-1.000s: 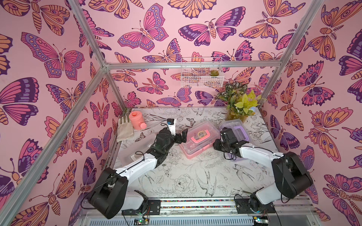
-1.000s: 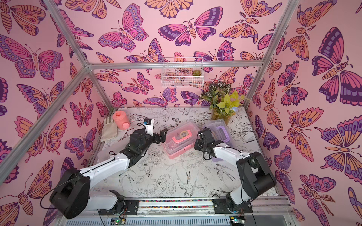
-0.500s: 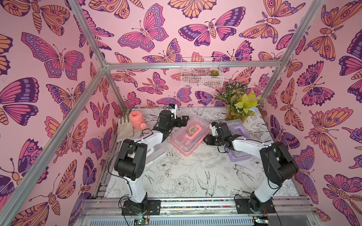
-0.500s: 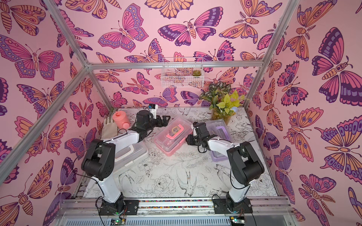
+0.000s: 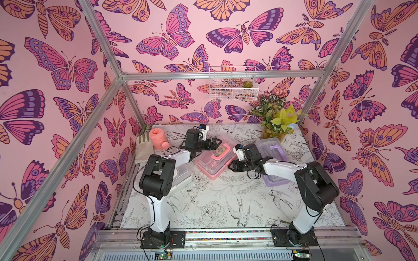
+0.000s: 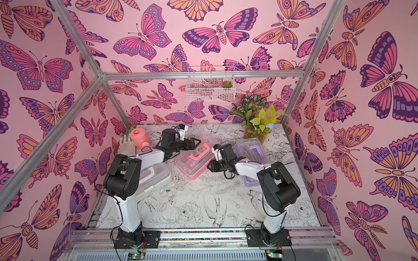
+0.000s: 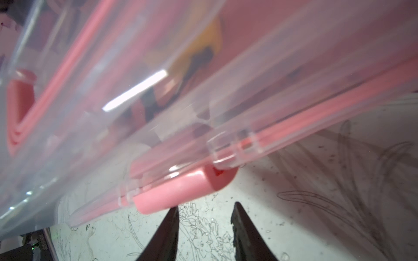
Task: Close toolboxes
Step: Move the toolbox to the center of the board.
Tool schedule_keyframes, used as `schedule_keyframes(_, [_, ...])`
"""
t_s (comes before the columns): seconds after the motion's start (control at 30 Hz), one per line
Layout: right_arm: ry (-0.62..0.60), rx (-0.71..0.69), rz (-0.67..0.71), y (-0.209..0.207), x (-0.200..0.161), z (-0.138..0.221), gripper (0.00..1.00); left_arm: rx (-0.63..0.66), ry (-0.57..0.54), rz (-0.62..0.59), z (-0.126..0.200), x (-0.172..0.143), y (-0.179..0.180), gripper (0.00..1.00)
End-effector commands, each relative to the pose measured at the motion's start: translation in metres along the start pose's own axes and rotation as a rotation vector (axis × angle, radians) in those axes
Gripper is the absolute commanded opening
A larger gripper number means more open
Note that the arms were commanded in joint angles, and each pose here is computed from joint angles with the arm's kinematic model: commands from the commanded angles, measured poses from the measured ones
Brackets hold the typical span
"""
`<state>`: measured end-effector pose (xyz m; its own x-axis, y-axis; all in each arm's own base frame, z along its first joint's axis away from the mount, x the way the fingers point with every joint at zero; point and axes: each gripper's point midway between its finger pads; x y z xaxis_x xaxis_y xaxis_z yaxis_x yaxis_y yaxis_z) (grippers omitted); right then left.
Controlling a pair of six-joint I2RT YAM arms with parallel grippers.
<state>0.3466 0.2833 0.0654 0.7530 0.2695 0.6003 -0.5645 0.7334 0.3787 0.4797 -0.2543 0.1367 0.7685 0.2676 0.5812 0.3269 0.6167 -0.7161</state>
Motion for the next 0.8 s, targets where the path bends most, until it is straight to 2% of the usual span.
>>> schedule_keyframes(0.0, [-0.045, 0.066, 0.097, 0.03, 0.016, -0.006, 0.4, 0.019, 0.123, 0.085, 0.008, -0.049, 0.013, 0.92])
schedule_keyframes(0.17, [-0.027, 0.076, 0.191, 0.051, 0.006, -0.01, 0.4, 0.018, 0.127, 0.077, 0.024, -0.06, 0.01, 0.92])
schedule_keyframes(0.43, [-0.025, 0.116, 0.244, 0.081, 0.011, -0.014, 0.38, 0.02, 0.106, 0.081, 0.048, -0.064, 0.002, 0.92])
schedule_keyframes(0.63, [-0.008, 0.168, 0.284, 0.114, 0.007, -0.02, 0.37, 0.016, 0.111, 0.116, 0.065, -0.08, -0.001, 0.91])
schedule_keyframes(0.77, [0.008, 0.172, 0.3, 0.125, -0.003, -0.02, 0.37, 0.065, 0.091, 0.115, 0.078, -0.088, 0.009, 0.93])
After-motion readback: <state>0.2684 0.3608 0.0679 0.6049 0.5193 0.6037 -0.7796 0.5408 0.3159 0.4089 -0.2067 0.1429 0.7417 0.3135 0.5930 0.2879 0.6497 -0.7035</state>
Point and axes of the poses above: each gripper's point midway between its finger pads, its own z axis back along the fingers, its own y axis along the line the jaws close on, x = y × z, and after that the axes turned 12 degrees about z, right-handed
